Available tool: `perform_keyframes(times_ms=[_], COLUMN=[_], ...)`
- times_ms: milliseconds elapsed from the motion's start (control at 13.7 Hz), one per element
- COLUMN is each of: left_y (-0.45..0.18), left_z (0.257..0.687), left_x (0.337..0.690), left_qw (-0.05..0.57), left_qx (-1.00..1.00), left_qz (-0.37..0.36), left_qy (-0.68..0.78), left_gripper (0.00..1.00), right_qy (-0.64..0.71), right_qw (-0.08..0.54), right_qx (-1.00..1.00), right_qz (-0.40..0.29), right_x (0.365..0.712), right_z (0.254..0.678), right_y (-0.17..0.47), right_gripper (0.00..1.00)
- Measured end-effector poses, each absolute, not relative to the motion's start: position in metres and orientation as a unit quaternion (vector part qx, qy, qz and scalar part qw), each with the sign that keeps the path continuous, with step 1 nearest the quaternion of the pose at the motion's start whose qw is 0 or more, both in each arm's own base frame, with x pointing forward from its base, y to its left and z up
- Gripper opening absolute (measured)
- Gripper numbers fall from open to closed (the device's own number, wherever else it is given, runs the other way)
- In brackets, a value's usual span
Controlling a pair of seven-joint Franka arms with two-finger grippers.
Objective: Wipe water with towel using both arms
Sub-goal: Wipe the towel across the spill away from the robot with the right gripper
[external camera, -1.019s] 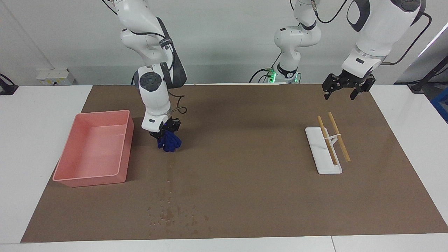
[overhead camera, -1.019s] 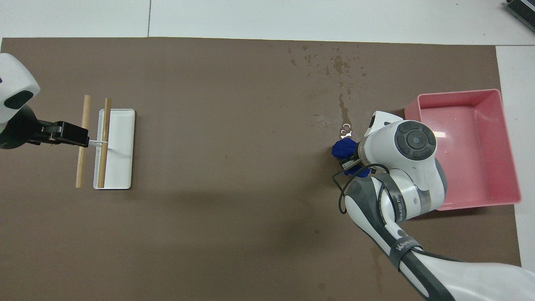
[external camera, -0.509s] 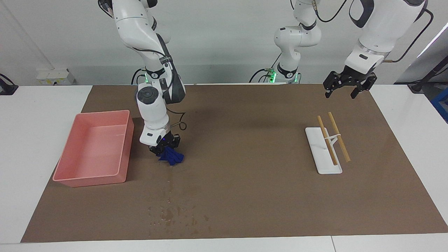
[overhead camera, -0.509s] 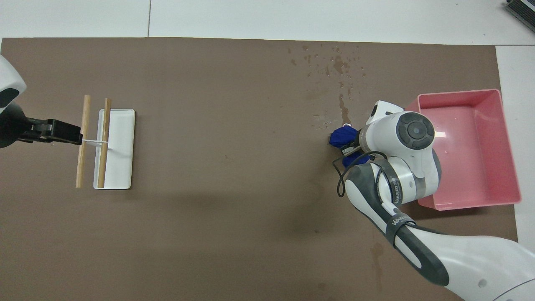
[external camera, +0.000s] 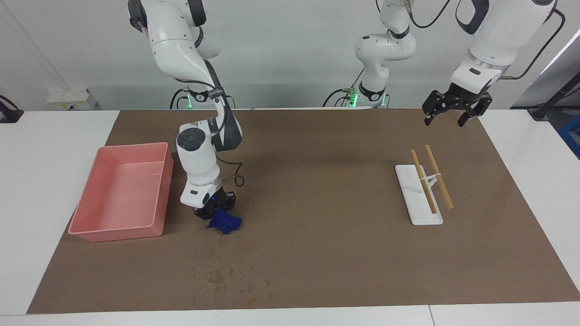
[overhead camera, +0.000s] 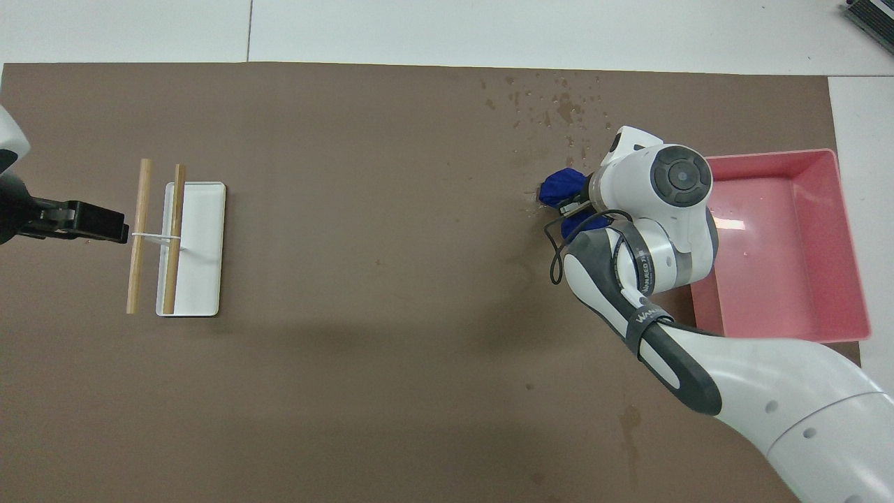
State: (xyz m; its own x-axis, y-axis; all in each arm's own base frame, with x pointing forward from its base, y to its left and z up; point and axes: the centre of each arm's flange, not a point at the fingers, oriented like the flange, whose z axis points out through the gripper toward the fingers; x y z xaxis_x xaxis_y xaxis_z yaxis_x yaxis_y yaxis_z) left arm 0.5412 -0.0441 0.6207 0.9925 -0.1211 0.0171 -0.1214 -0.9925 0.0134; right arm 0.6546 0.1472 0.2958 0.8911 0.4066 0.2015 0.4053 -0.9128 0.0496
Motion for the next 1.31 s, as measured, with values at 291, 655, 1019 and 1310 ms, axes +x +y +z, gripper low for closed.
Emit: perform_keyframes(times_ms=[291,655,1019,1310], left_y=[-0.044,-0.044,-0.044,-0.044], left_z=[0.620,0.620,0.620,0.620], left_x=[0.541,0.541,0.541,0.541], left_qw=[0.007,0.007,0.007,0.007], left_qx=[0.998,0.998,0.998,0.998], left_qz=[0.008,0.008,0.007,0.007], left_qy=[-0.061,-0.061,-0.061,-0.061], left_gripper=[1.00,1.00,1.00,1.00], right_qy=[0.206,0.202,0.199,0.200], right_qw=[0.001,-0.001,-0.002,-0.003], right_qx=[0.969,0.966,0.964,0.964], right_qz=[0.133,0.160,0.178,0.175], right_x=[0.688,0.717,0.737,0.736], right_z=[0.294,0.294,0.294,0.291], right_y=[0.153,0.157,0.158,0.159], right_gripper=[0.25,0.25,0.25,0.25])
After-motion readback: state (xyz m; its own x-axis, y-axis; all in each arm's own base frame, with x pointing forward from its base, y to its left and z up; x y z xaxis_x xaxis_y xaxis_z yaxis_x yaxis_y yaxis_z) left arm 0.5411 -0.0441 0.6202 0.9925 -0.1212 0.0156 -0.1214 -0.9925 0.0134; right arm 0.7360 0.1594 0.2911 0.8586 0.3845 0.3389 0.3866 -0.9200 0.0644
